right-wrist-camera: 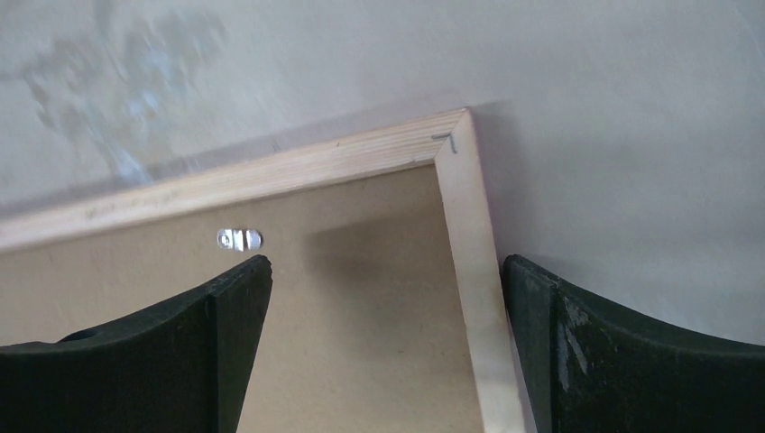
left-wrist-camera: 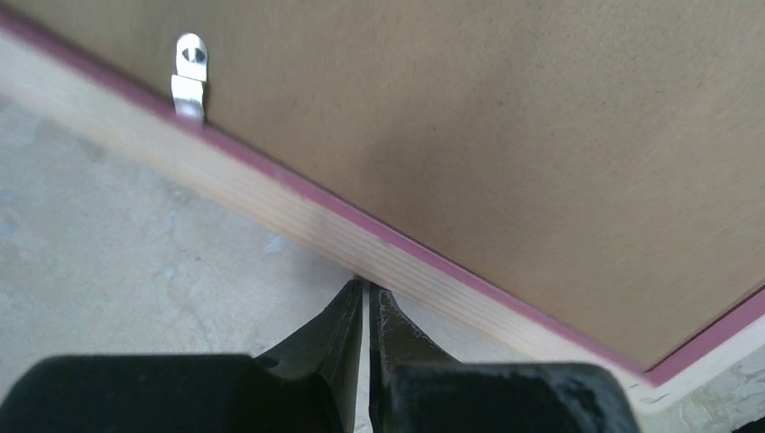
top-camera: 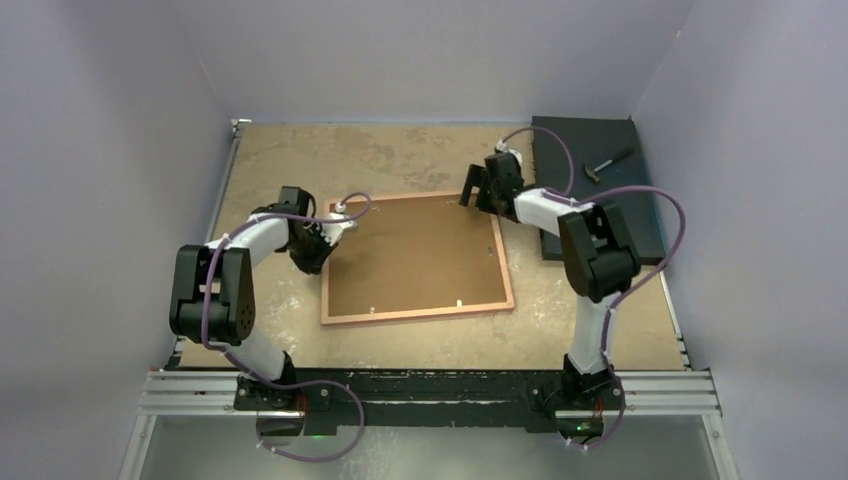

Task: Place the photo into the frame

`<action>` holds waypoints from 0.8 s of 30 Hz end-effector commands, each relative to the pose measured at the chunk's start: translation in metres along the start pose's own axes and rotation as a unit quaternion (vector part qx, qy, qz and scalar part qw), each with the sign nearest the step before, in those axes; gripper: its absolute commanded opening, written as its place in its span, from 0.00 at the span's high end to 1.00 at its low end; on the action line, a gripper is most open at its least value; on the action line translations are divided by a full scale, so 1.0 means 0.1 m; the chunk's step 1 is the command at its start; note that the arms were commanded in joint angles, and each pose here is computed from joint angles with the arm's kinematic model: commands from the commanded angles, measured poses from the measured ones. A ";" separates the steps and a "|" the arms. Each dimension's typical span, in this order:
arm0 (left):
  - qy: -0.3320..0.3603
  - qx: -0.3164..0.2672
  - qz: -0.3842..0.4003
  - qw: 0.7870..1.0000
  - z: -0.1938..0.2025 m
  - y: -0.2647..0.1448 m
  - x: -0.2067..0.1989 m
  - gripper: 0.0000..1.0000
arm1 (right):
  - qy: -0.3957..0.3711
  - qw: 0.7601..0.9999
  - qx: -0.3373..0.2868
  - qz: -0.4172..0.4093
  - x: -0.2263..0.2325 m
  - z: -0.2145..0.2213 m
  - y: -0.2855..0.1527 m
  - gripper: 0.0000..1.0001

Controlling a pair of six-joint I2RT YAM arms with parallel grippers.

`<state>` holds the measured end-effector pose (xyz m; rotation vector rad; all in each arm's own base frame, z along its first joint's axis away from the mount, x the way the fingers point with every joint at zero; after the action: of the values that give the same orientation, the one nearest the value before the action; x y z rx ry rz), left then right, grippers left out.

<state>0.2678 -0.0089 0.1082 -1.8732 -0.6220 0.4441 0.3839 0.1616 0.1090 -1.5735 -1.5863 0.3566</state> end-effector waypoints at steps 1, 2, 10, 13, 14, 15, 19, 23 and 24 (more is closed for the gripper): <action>0.050 -0.032 0.069 0.996 -0.22 0.09 -0.30 0.95 | -0.037 0.991 0.048 -0.119 0.81 -0.03 0.19 0.01; 0.053 -0.031 0.077 0.995 -0.25 0.11 -0.34 0.95 | -0.045 0.989 0.053 -0.127 0.94 -0.06 0.26 0.01; 0.085 -0.016 0.127 0.988 -0.40 0.30 -0.68 0.94 | -0.062 0.962 0.104 -0.246 1.66 0.00 0.64 0.01; 0.086 -0.022 0.140 0.986 -0.46 0.31 -0.74 0.92 | -0.075 0.948 0.115 -0.288 1.90 0.02 0.68 0.01; 0.086 -0.024 0.146 0.985 -0.49 0.29 -0.76 0.91 | -0.079 0.946 0.114 -0.293 1.96 0.01 0.68 0.01; 0.084 -0.026 0.153 0.984 -0.53 0.27 -0.77 0.89 | -0.081 0.946 0.112 -0.294 1.99 -0.01 0.67 0.01; 0.074 -0.039 0.169 0.982 -0.64 0.05 -0.79 0.81 | -0.081 0.956 0.076 -0.271 1.93 -0.17 0.56 0.01; 0.064 -0.066 0.142 0.986 -0.66 -0.35 -0.66 0.72 | -0.077 0.963 0.020 -0.258 1.82 -0.51 0.33 0.01; 0.061 -0.073 0.135 0.986 -0.65 -0.46 -0.61 0.70 | -0.078 0.965 0.012 -0.250 1.77 -0.59 0.30 0.01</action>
<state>0.2041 -0.0821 0.1282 -1.8690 -0.1547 0.6996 0.5026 0.2977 0.1209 -1.2143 -1.9642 0.2543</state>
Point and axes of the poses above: each gripper's point midway between its finger pads, its own y axis out along the fingers, its own x axis along the line the jaws close on, z = x × y, the point moved 10 cm from there along -y, back along the fingers, and after that the axes turned 4 degrees about y, right-handed, at the moved point
